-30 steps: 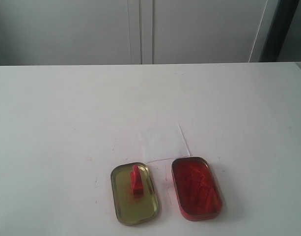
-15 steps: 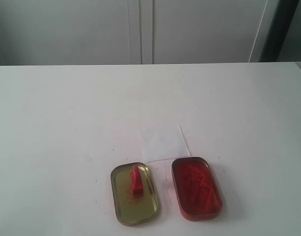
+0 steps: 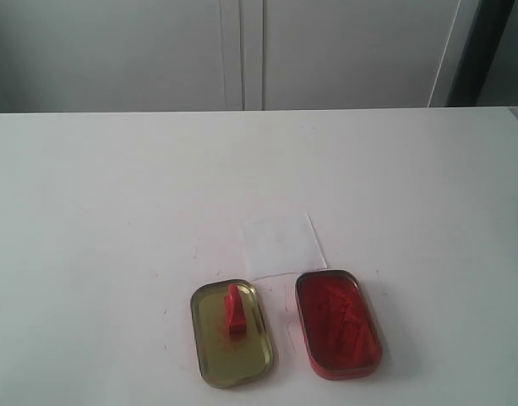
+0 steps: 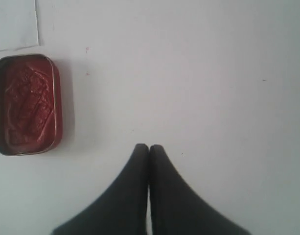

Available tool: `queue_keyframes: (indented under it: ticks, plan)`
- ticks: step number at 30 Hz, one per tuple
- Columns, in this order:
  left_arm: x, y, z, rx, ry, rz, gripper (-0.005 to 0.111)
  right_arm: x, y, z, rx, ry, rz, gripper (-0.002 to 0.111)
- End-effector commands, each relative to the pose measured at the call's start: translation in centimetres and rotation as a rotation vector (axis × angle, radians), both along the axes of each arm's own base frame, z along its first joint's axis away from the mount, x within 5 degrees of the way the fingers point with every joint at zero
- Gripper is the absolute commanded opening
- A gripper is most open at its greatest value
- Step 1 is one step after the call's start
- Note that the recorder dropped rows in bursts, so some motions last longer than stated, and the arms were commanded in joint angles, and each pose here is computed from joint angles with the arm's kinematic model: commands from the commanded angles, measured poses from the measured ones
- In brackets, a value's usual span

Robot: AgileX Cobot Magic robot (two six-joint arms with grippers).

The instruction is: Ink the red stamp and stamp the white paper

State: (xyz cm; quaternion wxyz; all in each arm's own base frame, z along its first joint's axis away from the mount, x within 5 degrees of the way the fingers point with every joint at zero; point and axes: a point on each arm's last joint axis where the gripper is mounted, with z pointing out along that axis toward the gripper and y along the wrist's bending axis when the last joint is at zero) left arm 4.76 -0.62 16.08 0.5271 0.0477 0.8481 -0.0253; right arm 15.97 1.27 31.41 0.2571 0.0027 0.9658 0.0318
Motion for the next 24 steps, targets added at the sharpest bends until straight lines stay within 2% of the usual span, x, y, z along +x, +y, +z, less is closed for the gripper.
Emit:
queue_keyframes:
  ticks: [1,12,24]
  plan:
    - [-0.1,0.0,-0.4,0.004,0.02,0.0,0.0,2.2,0.8,-1.3,0.051,0.064,0.039,0.0]
    - [-0.1,0.0,-0.4,0.004,0.02,0.0,0.0,4.8,1.5,-2.7,0.1,0.141,0.042,0.0]
    - [-0.1,0.0,-0.4,0.004,0.02,0.0,0.0,7.3,6.7,-3.3,0.11,0.211,0.22,0.0]
